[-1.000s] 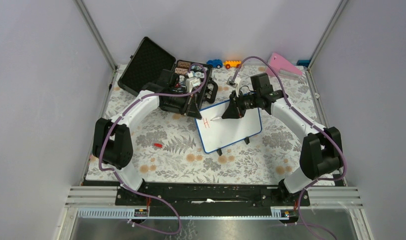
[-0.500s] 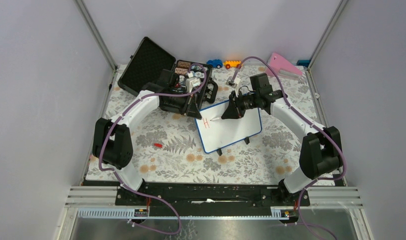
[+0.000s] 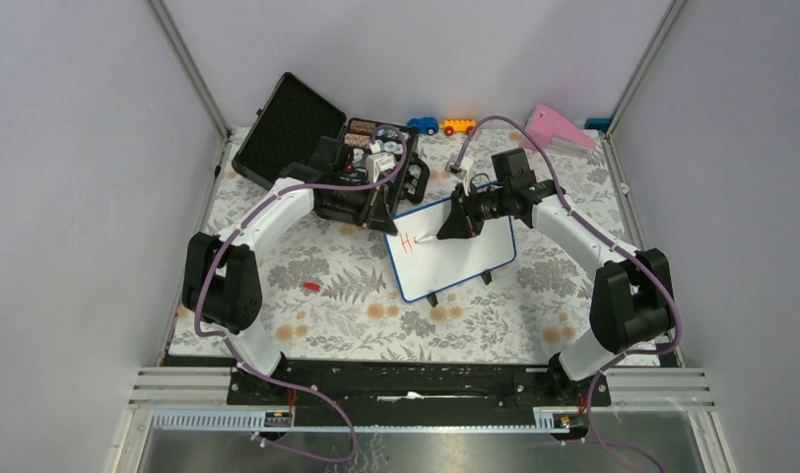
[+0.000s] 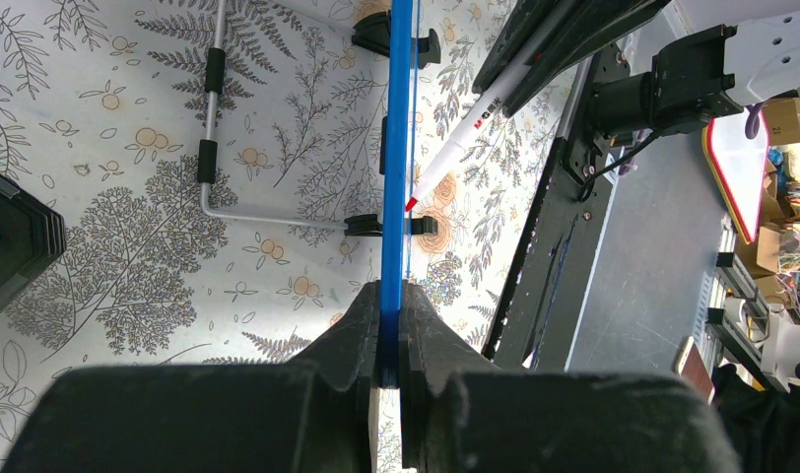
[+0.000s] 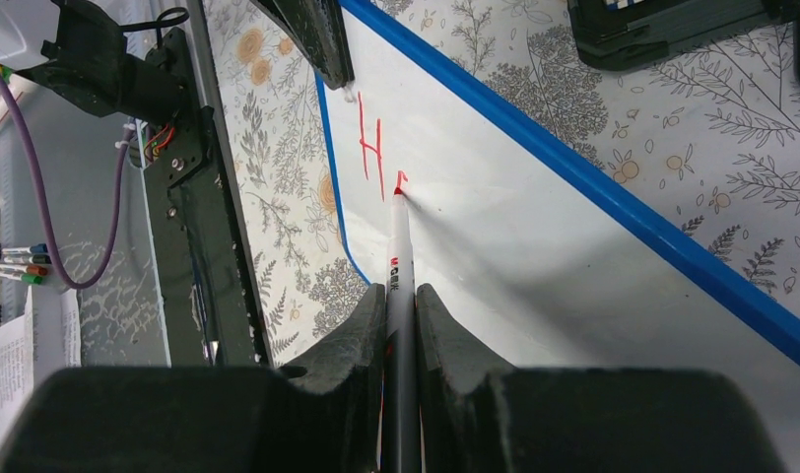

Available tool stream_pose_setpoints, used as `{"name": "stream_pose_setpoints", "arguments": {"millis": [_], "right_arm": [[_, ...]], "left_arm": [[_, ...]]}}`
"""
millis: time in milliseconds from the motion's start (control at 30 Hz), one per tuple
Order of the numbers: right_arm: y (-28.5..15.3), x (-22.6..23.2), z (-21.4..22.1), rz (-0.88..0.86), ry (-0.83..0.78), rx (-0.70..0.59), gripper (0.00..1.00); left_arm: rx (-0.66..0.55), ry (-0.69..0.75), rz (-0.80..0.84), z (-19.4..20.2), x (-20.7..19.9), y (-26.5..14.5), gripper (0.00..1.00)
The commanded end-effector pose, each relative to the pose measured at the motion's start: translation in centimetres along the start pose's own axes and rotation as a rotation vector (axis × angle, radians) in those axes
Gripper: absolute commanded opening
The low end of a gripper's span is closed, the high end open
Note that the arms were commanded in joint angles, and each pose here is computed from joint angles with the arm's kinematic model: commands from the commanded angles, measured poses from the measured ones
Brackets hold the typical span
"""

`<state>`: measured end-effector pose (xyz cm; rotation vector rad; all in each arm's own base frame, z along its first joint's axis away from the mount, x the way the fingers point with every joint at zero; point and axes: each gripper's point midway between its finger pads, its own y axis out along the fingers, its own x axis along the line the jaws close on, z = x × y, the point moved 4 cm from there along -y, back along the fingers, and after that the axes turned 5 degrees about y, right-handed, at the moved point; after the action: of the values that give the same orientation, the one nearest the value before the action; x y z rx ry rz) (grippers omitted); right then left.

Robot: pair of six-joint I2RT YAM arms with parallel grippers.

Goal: Write a sentence on the whiteboard

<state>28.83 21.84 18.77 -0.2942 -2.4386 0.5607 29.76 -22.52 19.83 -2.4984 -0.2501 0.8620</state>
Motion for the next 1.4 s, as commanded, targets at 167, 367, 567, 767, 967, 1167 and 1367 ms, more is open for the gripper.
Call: {"name": "stream_pose_setpoints", "arguments": {"millis": [167, 367, 567, 767, 967, 1167, 1367], "right_arm": [[-0.5, 0.4, 0.6, 0.02, -0.054, 0.015, 0.0], [-1.4, 0.0, 0.4, 0.054, -0.059, 0.003, 0.0], [-2.1, -0.4, -0.2, 0.076, -0.065, -0.011, 0.0], [-2.0, -0.5, -0.8, 0.063, -0.061, -0.021, 0.0], [-1.9, -0.5, -2.1, 0.059, -0.062, -0.044, 0.0], [-1.9, -0.5, -2.4, 0.055, -0.063, -0.048, 0.0], [-1.2, -0.1, -1.8, 0.033, -0.054, -0.028, 0.0]], "left_arm": [[0.001, 0.038, -0.015, -0.4, 0.1, 0.1, 0.0], [0.0, 0.036, -0.014, -0.4, 0.1, 0.1, 0.0], [-0.001, 0.036, -0.013, -0.5, 0.1, 0.1, 0.0], [0.0, 0.037, -0.013, -0.4, 0.0, 0.1, 0.0], [-0.003, 0.039, -0.012, -0.4, -0.1, 0.0, 0.0], [-0.003, 0.042, -0.013, -0.4, -0.2, 0.0, 0.0], [-0.003, 0.042, -0.012, -0.4, -0.2, 0.0, 0.0]]}}
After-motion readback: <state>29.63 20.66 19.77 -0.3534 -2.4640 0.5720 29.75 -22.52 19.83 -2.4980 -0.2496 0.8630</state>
